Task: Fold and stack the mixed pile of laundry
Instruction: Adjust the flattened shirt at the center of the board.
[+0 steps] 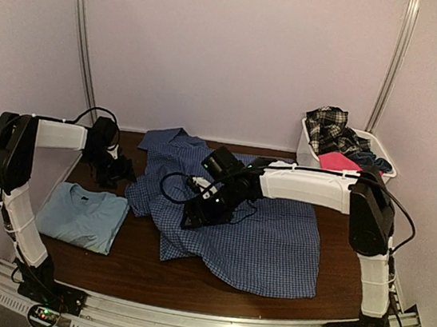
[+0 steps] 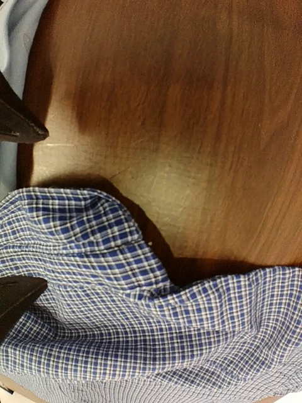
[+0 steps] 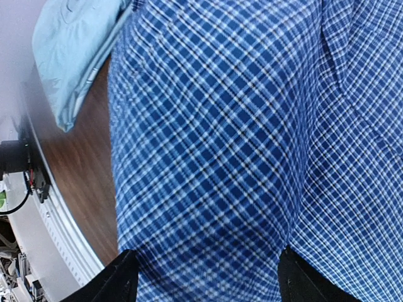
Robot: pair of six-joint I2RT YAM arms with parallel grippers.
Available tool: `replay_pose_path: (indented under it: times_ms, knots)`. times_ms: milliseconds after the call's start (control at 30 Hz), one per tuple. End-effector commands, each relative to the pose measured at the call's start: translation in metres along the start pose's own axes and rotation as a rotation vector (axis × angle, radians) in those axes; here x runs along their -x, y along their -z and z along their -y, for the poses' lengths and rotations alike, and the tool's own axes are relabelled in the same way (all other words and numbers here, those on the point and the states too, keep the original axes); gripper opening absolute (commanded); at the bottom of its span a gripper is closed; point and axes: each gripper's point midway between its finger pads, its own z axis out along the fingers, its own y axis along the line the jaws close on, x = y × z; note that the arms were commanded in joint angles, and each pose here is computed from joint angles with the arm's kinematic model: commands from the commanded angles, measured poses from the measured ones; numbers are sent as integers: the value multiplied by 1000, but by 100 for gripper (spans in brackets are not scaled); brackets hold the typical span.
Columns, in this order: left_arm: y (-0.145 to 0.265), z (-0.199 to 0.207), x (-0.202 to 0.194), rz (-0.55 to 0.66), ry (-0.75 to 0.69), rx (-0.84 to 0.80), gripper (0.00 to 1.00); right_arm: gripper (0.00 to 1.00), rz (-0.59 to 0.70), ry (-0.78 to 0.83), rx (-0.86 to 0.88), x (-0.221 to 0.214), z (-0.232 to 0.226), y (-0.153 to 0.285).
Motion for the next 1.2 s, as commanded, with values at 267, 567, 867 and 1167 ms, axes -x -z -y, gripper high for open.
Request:
replay_pose_path:
  times_ms: [267,567,867,1167]
  knots:
    - [-17,0,2,-5,61,-75,63,5,-48,-140,-276,-35,93,-6]
    - [-10,49,-4,28,-42,-257,46,3,-50,-189,-397,-53,167,45]
    - [32,59,-10,120,-244,-260,75,59,177,-49,-605,-13,175,161]
    - [43,62,-3,145,-235,-249,88,67,290,383,-296,45,-2,89]
